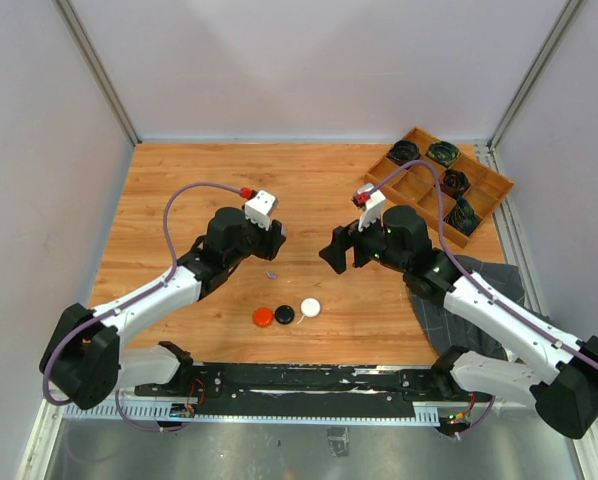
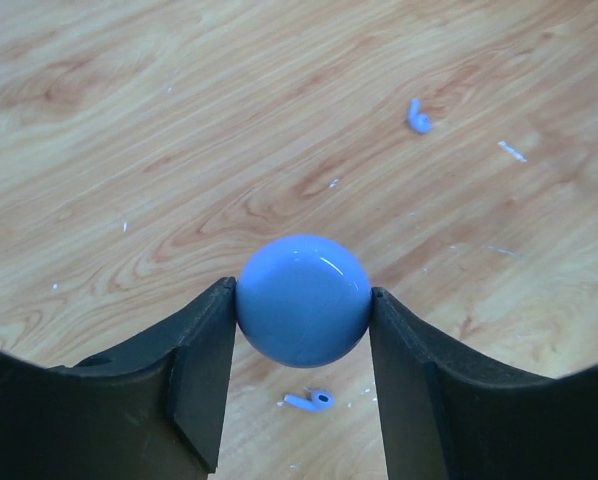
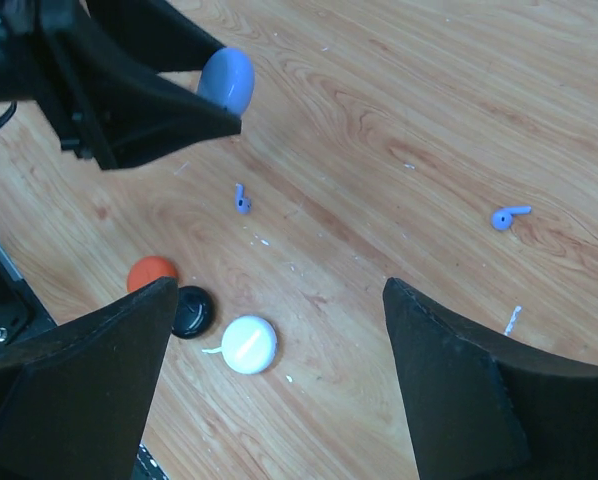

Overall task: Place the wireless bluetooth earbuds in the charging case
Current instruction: Pick up the charging case at the center of the board.

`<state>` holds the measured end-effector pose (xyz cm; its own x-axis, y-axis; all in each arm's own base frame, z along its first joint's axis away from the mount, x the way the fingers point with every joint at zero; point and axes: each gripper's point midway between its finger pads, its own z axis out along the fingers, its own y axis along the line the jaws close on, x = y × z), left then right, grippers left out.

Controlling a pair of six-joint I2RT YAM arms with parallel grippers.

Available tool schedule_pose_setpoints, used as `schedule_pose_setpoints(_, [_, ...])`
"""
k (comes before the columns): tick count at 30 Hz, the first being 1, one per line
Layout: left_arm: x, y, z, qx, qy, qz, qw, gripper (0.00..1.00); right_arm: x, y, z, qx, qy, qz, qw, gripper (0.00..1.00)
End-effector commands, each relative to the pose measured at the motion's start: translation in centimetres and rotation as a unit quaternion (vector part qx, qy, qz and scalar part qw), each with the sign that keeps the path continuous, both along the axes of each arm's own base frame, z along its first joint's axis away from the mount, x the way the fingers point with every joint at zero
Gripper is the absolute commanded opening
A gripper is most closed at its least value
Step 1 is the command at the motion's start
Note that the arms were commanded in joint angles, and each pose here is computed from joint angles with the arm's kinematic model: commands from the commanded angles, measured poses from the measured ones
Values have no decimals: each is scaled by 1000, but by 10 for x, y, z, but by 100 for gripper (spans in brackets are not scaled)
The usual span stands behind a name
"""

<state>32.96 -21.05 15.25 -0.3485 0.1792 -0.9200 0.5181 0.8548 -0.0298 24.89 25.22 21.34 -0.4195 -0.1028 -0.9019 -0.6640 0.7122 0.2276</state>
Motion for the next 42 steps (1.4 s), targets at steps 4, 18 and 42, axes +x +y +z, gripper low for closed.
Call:
schedule_pose_setpoints(4, [-13,-19,50,-62,-81,-55,993,42,4,9,14,17,36,-4,999,84])
schedule_pose_setpoints(18, [-14,-33,71,-307,91,86,944,44,5,43,15,97,-46,62,992,82])
schedule_pose_setpoints(42, [-28,-24,75,-569,230,209,762,48,23,96,35,132,-231,52,963,74])
